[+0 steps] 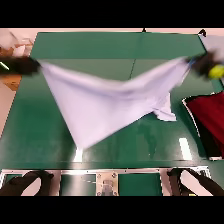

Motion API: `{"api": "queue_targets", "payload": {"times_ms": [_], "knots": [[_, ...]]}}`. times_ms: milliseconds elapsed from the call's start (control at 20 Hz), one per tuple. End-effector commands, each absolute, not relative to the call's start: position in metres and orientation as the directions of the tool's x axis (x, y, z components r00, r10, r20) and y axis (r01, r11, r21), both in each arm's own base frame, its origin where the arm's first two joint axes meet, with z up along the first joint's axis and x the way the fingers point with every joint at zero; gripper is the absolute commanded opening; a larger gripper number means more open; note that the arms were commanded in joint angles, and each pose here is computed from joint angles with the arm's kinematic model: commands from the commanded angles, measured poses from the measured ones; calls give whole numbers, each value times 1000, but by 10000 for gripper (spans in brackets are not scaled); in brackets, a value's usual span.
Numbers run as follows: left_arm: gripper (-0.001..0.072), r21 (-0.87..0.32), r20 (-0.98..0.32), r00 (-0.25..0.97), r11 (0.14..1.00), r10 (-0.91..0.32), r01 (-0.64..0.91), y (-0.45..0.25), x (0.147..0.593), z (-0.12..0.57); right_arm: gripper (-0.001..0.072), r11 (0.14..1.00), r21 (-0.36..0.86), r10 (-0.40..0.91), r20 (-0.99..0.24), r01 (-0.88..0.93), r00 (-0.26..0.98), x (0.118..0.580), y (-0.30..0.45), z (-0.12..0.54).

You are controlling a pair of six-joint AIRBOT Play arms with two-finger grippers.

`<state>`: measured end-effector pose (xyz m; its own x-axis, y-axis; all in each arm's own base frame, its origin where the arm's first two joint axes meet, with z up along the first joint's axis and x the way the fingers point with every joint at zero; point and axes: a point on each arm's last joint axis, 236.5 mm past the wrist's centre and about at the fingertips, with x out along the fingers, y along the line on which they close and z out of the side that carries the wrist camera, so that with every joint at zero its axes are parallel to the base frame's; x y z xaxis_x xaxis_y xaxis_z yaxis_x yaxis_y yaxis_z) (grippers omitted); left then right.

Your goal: Fold the shirts.

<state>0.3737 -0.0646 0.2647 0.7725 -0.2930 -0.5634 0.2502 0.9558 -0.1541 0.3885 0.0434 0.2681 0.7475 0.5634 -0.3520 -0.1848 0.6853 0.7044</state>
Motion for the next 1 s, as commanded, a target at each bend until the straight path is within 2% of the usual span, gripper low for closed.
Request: {"api": "queue_targets", "payload": {"times_ms": [0, 100, 200, 350, 500, 700, 800, 950], "knots": [[31, -56, -269, 944, 981, -192, 183, -43, 330, 432, 22, 808, 472, 452, -114, -352, 885, 339, 35, 448], [31, -32, -86, 981, 985, -173, 170, -39, 289, 505, 22, 867, 346, 383, 1, -359, 924, 304, 35, 511], [31, -11, 43, 983, 984, -178, 178, -42, 248, 549, 21, 912, 245, 316, 92, -329, 944, 271, 39, 552], [31, 2, 100, 979, 984, -179, 179, -43, 207, 563, 21, 953, 175, 210, 203, -246, 956, 239, 38, 581], [31, 12, 109, 980, 986, -167, 167, -41, 187, 563, 22, 962, 145, 192, 246, -231, 950, 223, 47, 592], [31, 3, 22, 986, 986, -164, 164, -39, 205, 539, 22, 950, 203, 206, 165, -237, 964, 241, 37, 566], [31, -20, -98, 982, 986, -164, 163, -39, 237, 500, 22, 929, 283, 230, 62, -239, 971, 263, 24, 529], [32, -81, -347, 919, 982, -186, 168, -42, 294, 407, 22, 873, 418, 317, -90, -253, 944, 306, 12, 454]]}}
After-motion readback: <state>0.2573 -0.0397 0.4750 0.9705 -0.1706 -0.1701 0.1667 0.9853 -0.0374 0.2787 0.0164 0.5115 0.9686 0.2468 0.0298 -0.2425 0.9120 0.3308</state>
